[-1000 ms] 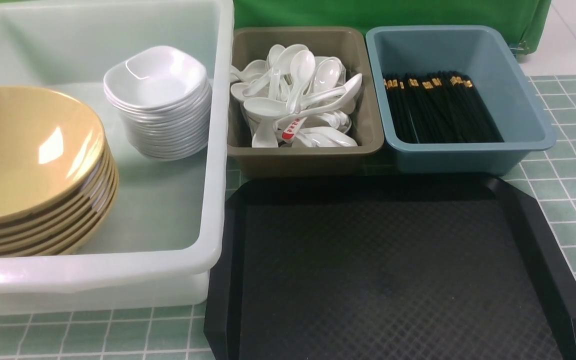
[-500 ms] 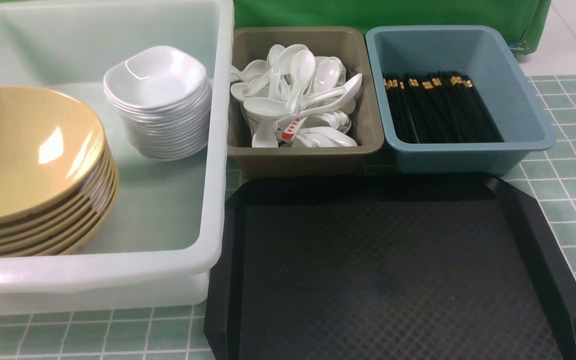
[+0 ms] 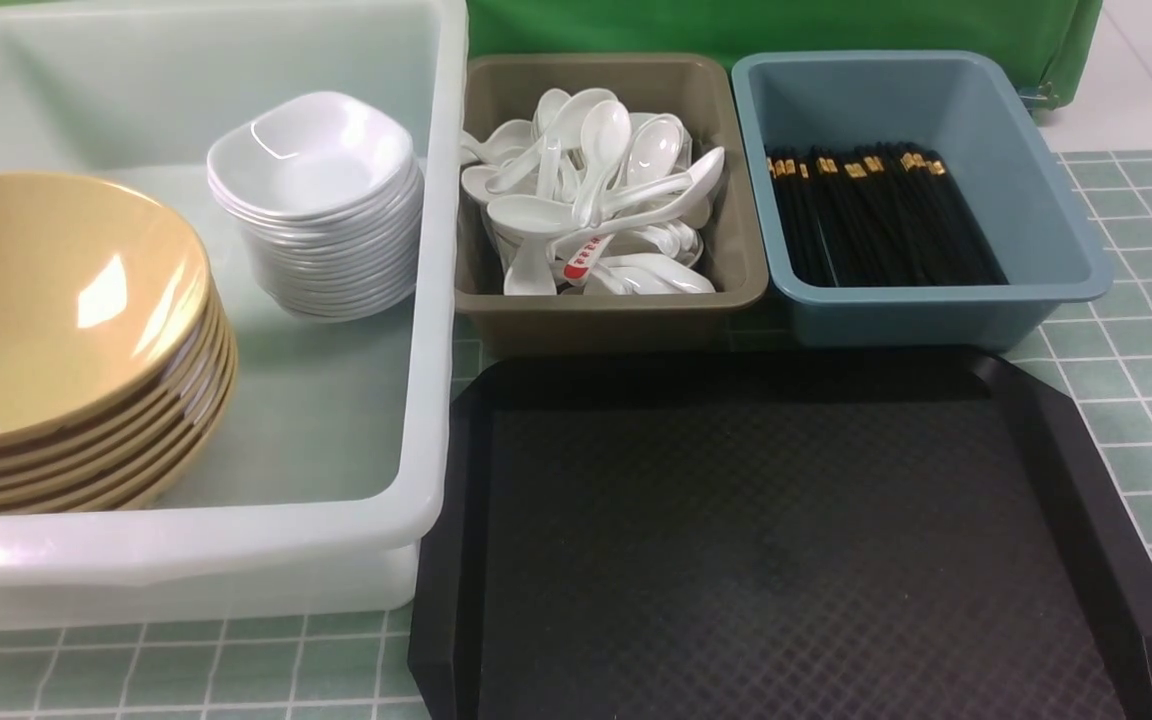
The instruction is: On blue table put chopsticks spoon bowls plates into blue grey white boxes.
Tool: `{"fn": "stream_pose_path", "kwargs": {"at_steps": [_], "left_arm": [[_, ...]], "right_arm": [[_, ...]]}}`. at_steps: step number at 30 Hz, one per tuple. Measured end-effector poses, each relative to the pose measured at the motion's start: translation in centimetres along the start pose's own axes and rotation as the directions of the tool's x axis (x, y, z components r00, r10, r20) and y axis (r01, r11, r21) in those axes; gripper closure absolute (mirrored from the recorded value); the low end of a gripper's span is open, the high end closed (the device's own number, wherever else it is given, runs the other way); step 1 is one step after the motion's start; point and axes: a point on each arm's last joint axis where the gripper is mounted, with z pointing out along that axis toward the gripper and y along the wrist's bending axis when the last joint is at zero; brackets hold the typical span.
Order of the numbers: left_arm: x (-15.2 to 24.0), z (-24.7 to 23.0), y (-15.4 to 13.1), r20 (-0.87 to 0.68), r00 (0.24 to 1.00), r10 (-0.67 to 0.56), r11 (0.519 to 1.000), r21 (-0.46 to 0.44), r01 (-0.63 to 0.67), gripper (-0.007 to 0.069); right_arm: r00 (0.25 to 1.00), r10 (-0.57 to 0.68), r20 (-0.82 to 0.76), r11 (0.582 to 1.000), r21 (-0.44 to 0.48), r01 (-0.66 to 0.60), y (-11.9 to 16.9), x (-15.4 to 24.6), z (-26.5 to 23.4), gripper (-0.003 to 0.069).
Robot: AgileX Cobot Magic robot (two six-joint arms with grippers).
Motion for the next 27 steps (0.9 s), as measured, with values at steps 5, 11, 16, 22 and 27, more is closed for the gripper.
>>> {"fn": "stream_pose_path", "kwargs": {"at_steps": [5,11,16,22,27], "left_arm": [[3.9,0.3,-0.1,-0.085,0.993,-0.078,0.994,0.07,0.084,0.0631],[5.6,0.1,-0.3,-0.253,0.965,-0.067,0.993,0.079,0.09,0.0633],[6.3,-0.2,-0.4,-0.325,0.945,-0.024,0.994,0.092,0.056,0.0638],[6.3,-0.2,-0.4,-0.324,0.946,-0.019,0.994,0.093,0.052,0.0638],[6.3,-0.2,-0.4,-0.324,0.946,-0.019,0.994,0.093,0.052,0.0638]], "right_arm": [[1.0,0.0,-0.001,1.0,0.0,0.0,0.0,0.0,0.0,0.0608],[1.0,0.0,-0.002,1.0,0.0,0.0,0.0,0.0,0.0,0.0603],[1.0,0.0,-0.002,1.0,0.0,0.0,0.0,0.0,0.0,0.0599],[1.0,0.0,-0.002,1.0,0.0,0.0,0.0,0.0,0.0,0.0591],[1.0,0.0,-0.002,1.0,0.0,0.0,0.0,0.0,0.0,0.0587]]}}
